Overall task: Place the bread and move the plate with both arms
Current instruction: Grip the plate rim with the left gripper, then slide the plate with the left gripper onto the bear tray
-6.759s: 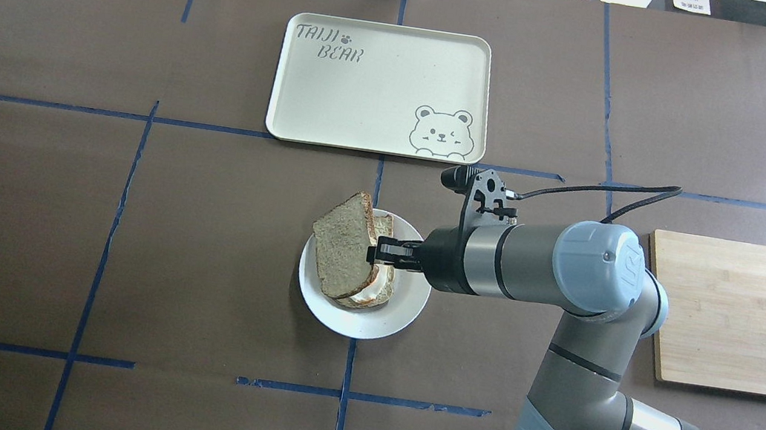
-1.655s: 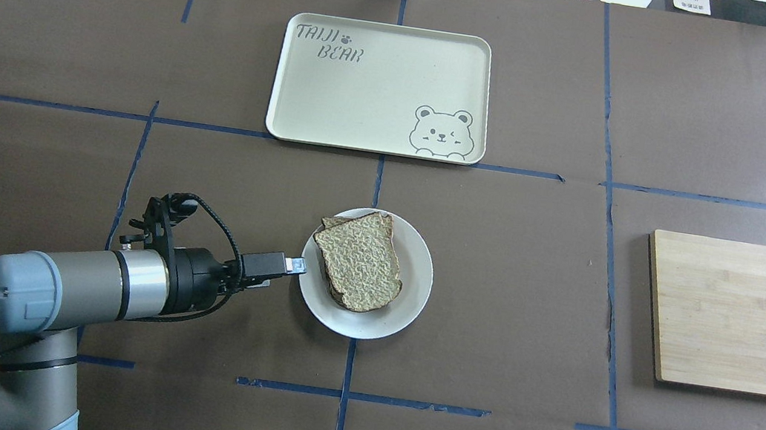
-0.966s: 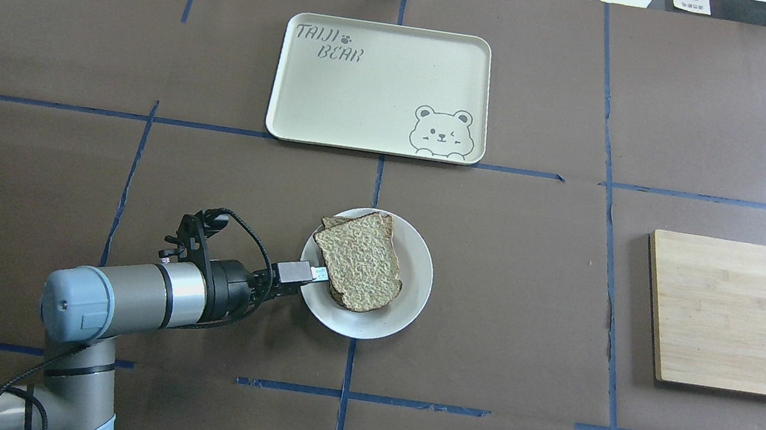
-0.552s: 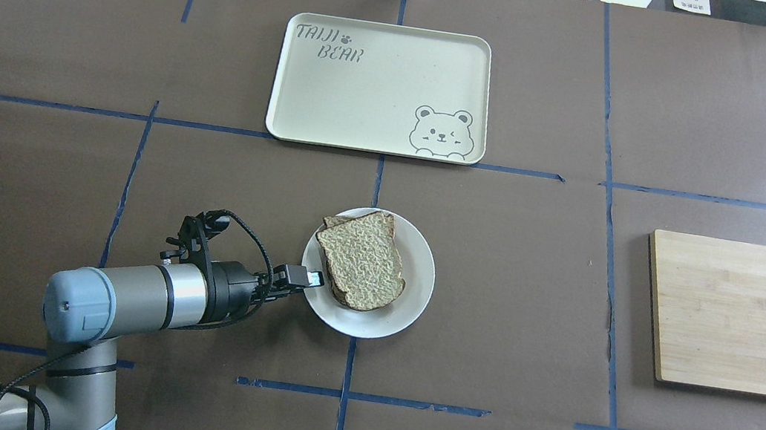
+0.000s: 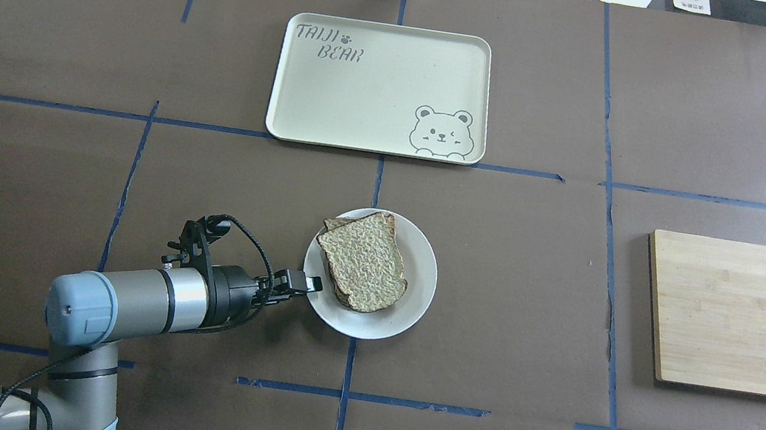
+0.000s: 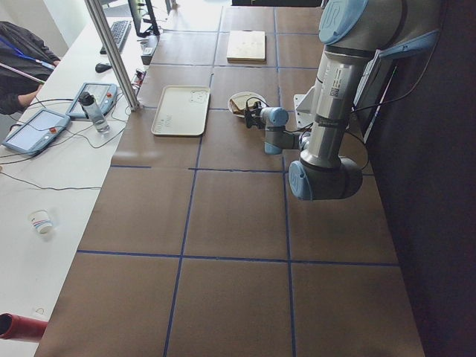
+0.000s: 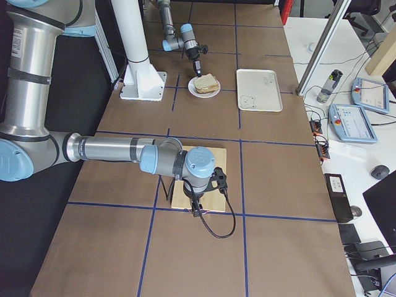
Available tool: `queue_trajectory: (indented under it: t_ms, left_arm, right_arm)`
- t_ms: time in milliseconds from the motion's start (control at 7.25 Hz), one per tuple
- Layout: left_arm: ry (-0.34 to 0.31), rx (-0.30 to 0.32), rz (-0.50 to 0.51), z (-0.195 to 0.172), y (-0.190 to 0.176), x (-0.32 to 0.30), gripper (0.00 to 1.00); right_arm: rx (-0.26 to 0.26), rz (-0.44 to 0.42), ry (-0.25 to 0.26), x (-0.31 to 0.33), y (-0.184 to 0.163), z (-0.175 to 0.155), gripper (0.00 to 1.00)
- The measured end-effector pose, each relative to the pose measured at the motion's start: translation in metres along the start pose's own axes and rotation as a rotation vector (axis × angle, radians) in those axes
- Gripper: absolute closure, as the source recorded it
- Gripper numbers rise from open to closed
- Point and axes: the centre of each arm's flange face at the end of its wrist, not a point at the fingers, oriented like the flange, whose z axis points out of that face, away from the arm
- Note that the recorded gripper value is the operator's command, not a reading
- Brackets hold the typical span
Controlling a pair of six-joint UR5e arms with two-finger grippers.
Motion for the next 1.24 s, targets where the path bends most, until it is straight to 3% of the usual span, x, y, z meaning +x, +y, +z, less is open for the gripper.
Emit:
queue_trajectory:
  t_ms: [276, 414, 552, 828, 1241]
  left_arm:
    - [-0.001, -0.004, 0.0, 0.008, 0.004, 0.001, 0.73]
    - [0.0, -0.005, 0.0, 0.011, 0.005, 0.003, 0.86]
    - [0.0, -0.006, 0.0, 0.012, 0.005, 0.003, 0.93]
    - [0.022, -0.01, -0.002, 0.01, 0.006, 0.007, 0.93]
    - [0.178, -0.003, -0.023, -0.007, 0.002, 0.022, 0.93]
  right_arm:
    - [0.001, -0.001, 0.0, 0.0, 0.0, 0.0, 0.0]
    - [0.001, -0.001, 0.0, 0.0, -0.001, 0.0, 0.0]
    - [0.001, -0.001, 0.0, 0.0, -0.001, 0.0, 0.0]
    - [0.001, 0.0, 0.0, 0.0, -0.001, -0.001, 0.0]
    - [0.003, 0.0, -0.002, -0.001, -0.001, -0.001, 0.0]
